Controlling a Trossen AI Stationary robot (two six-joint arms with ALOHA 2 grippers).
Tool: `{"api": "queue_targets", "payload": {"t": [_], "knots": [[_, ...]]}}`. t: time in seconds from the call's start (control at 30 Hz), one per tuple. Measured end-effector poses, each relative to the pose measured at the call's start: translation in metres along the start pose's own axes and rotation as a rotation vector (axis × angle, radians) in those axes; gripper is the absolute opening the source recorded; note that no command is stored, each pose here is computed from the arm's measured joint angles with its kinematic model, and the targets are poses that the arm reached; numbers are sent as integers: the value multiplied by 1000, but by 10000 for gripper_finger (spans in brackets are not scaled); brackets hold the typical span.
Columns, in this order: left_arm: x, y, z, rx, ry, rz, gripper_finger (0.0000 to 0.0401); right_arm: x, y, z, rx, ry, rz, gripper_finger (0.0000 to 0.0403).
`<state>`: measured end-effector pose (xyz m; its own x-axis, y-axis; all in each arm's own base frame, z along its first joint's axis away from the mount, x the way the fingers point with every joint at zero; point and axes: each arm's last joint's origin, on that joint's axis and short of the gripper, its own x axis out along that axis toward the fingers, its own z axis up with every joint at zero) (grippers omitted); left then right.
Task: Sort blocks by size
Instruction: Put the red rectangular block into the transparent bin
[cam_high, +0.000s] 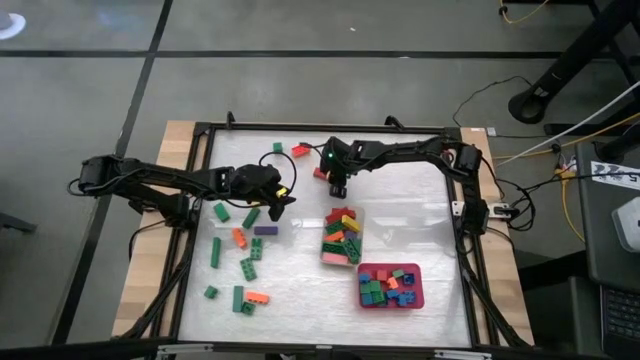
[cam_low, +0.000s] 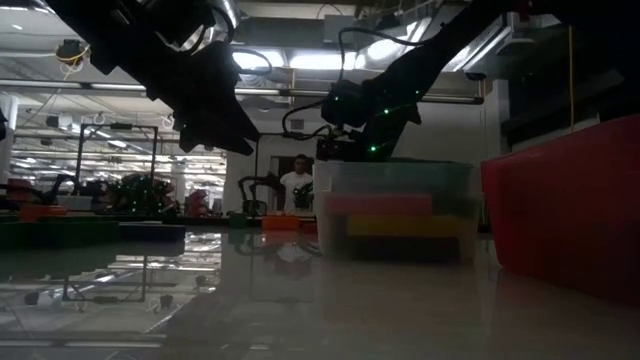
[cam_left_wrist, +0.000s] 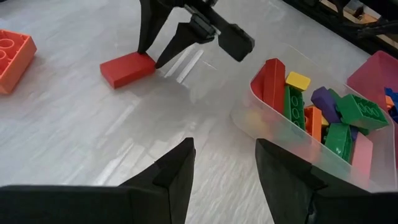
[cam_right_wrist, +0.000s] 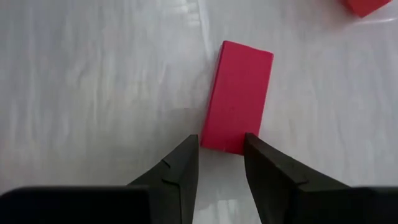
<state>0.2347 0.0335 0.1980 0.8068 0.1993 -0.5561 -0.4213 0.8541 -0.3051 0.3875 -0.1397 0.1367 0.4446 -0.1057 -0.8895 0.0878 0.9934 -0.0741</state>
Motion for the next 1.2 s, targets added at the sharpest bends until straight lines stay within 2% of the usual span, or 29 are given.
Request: {"api": "queue_targets", "payload": {"t": [0.13, 0.37, 0.87, 1.2], "knots": [[0, 0, 0, 0, 0, 0, 157, 1, 3, 2, -3, -3, -54, 126], [0, 0, 0, 3, 1, 0, 157, 1, 2, 2, 43, -9, -48, 127], [0, 0, 0, 4, 2, 1, 157, -17, 2, 8, 41, -54, -51, 127], [0, 0, 0, 4, 2, 1, 157, -18, 2, 9, 41, -58, -56, 130]]}}
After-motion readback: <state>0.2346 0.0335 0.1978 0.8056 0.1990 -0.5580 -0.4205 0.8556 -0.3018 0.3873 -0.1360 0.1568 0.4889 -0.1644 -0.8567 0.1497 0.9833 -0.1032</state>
